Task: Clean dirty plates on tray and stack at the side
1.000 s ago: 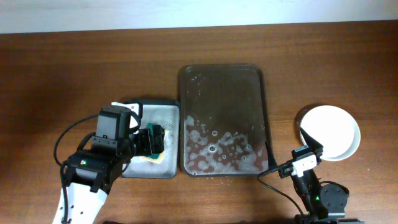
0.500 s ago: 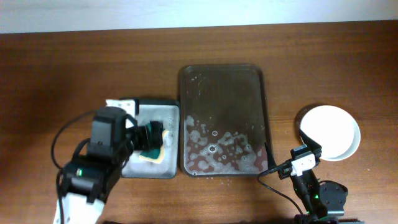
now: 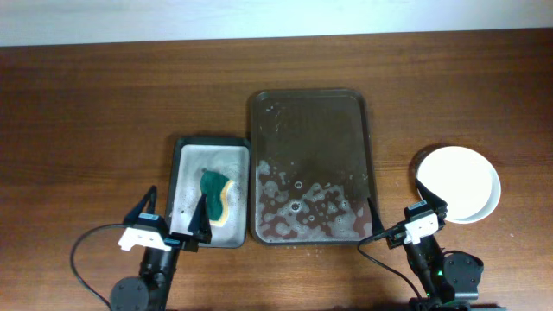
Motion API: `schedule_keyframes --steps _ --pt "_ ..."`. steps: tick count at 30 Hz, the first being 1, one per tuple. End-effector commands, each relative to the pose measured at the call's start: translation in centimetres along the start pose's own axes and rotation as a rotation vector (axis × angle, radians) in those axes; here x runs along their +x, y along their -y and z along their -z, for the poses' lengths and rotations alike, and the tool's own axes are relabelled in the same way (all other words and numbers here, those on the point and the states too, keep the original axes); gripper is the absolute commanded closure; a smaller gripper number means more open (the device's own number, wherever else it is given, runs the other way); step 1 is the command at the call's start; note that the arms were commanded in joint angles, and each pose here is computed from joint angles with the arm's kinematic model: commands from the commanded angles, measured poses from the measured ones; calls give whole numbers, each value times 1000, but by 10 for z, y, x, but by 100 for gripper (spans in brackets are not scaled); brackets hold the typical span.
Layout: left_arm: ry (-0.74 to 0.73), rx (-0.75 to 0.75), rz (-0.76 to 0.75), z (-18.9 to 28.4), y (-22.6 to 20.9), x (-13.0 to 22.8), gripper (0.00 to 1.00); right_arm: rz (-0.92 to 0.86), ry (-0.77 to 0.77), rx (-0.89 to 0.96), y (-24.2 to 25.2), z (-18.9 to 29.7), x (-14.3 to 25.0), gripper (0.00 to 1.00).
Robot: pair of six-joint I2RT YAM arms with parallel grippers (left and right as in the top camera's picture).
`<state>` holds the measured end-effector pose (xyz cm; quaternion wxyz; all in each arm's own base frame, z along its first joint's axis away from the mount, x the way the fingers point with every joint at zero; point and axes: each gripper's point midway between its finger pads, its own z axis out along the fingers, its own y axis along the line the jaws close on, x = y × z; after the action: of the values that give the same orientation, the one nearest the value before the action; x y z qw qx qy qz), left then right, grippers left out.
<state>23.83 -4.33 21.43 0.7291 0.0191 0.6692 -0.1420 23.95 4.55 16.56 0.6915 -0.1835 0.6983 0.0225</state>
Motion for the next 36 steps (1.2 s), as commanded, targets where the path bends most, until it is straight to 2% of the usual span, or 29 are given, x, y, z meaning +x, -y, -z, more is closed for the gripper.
schedule_keyframes --steps 1,6,36 --pt "-59 -54 -5 0 -15 28 1 -6 -9 17 3 0 3 1" --pt "-155 -92 9 3 -24 51 1 -6 -9 17 3 0 3 2" --pt "-155 -92 9 3 -24 51 1 -6 -9 17 3 0 3 1"
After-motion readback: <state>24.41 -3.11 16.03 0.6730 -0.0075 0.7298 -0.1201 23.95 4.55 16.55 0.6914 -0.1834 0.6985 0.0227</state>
